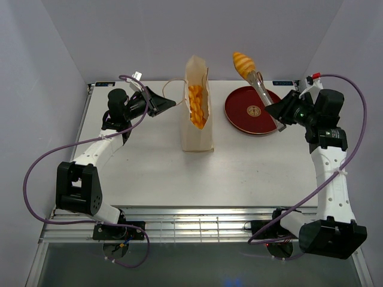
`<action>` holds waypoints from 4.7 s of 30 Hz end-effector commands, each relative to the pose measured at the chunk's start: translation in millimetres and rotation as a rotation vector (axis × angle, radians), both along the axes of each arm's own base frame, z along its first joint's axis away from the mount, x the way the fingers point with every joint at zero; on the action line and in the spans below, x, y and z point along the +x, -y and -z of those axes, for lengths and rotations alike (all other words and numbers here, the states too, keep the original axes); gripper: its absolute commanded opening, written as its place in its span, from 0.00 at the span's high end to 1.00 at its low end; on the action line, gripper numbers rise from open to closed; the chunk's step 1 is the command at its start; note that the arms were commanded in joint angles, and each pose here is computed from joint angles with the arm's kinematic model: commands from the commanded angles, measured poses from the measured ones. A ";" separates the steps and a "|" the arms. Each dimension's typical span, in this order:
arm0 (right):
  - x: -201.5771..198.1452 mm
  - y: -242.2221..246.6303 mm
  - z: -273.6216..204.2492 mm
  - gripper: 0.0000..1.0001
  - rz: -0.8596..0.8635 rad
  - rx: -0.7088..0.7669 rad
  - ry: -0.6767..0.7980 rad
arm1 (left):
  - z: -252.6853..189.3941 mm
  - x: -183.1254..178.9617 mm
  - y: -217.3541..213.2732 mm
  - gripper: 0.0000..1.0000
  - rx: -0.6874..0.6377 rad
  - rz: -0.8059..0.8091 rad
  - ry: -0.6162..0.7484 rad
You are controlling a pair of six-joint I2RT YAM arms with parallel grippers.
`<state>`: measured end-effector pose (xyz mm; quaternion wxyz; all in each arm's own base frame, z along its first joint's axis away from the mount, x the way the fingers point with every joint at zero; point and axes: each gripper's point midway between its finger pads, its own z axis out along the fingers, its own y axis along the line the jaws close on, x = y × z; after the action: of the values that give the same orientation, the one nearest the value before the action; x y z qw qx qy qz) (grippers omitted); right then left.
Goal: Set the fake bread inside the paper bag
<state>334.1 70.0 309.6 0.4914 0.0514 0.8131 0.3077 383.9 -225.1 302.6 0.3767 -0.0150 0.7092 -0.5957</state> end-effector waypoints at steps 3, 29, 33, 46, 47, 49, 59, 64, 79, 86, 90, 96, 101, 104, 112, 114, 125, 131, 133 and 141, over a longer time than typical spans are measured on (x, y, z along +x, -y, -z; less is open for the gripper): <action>-26.2 -22.3 -80.5 0.80 -0.131 0.046 0.213 | -13.2 -12.4 0.2 0.91 -0.001 0.020 0.046; -115.6 -146.1 -159.8 0.83 -0.622 0.264 0.358 | -14.9 -12.2 -0.4 0.91 -0.007 0.007 0.042; -115.9 -160.5 -151.7 0.83 -0.627 0.275 0.327 | -14.9 -12.3 -1.0 0.91 -0.008 0.005 0.041; -85.9 -159.4 -107.6 0.83 -0.461 0.226 0.184 | -14.9 -12.1 -0.7 0.91 -0.008 0.004 0.041; -82.8 -159.1 -103.7 0.83 -0.452 0.216 0.171 | -15.0 -11.8 -1.2 0.91 -0.009 0.002 0.040; -80.0 -158.1 -101.9 0.83 -0.444 0.198 0.166 | -15.6 -11.7 -1.2 0.91 -0.008 0.002 0.043; -62.3 -145.6 -82.7 0.83 -0.337 0.111 0.108 | -11.9 -10.4 -0.9 0.91 -0.006 0.004 0.035; -59.1 -136.7 -78.6 0.83 -0.291 0.064 0.092 | -9.4 -9.8 -0.9 0.91 -0.004 0.002 0.030; -54.8 -123.4 -76.1 0.83 -0.222 0.009 0.089 | -10.1 -8.9 -0.7 0.91 -0.004 0.002 0.032; -51.7 -119.9 -76.6 0.83 -0.202 -0.009 0.089 | -10.1 -8.7 -0.6 0.91 -0.003 0.004 0.033; -50.9 -120.2 -75.9 0.83 -0.203 -0.013 0.085 | -11.4 -8.1 -0.5 0.91 -0.004 0.004 0.036; -45.2 -122.2 -74.6 0.82 -0.202 -0.017 0.080 | -11.5 -7.7 -0.4 0.91 -0.004 0.004 0.036; -35.1 -125.9 -70.9 0.82 -0.202 -0.028 0.066 | -11.6 -7.0 -0.2 0.91 -0.005 0.004 0.035; -30.7 -127.8 -67.0 0.82 -0.201 -0.033 0.058 | -12.3 -7.1 -0.1 0.91 -0.005 0.005 0.036; -20.9 -132.5 -56.1 0.81 -0.202 -0.047 0.031 | -9.6 -5.8 0.9 0.91 -0.004 0.008 0.030; -18.0 -133.7 -55.6 0.80 -0.201 -0.051 0.032 | -9.0 -4.9 0.3 0.91 -0.004 0.005 0.027; 1.1 -142.9 -49.6 0.78 -0.200 -0.059 0.015 | -8.5 -4.5 0.8 0.91 -0.003 0.010 0.031; 4.4 -146.1 -45.7 0.74 -0.203 -0.062 0.009 | -9.4 -5.6 0.6 0.91 -0.004 0.010 0.032; 3.9 -146.5 -45.9 0.73 -0.204 -0.061 0.011 | -8.8 -5.7 0.6 0.91 -0.004 0.010 0.030; -0.9 -142.3 -49.1 0.68 -0.195 -0.064 0.022 | -10.0 -7.5 0.9 0.91 -0.005 0.011 0.032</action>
<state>329.1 214.1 321.0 0.4136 -0.0359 0.8510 0.3215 384.1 -224.9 302.0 0.3749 -0.0196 0.7096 -0.5963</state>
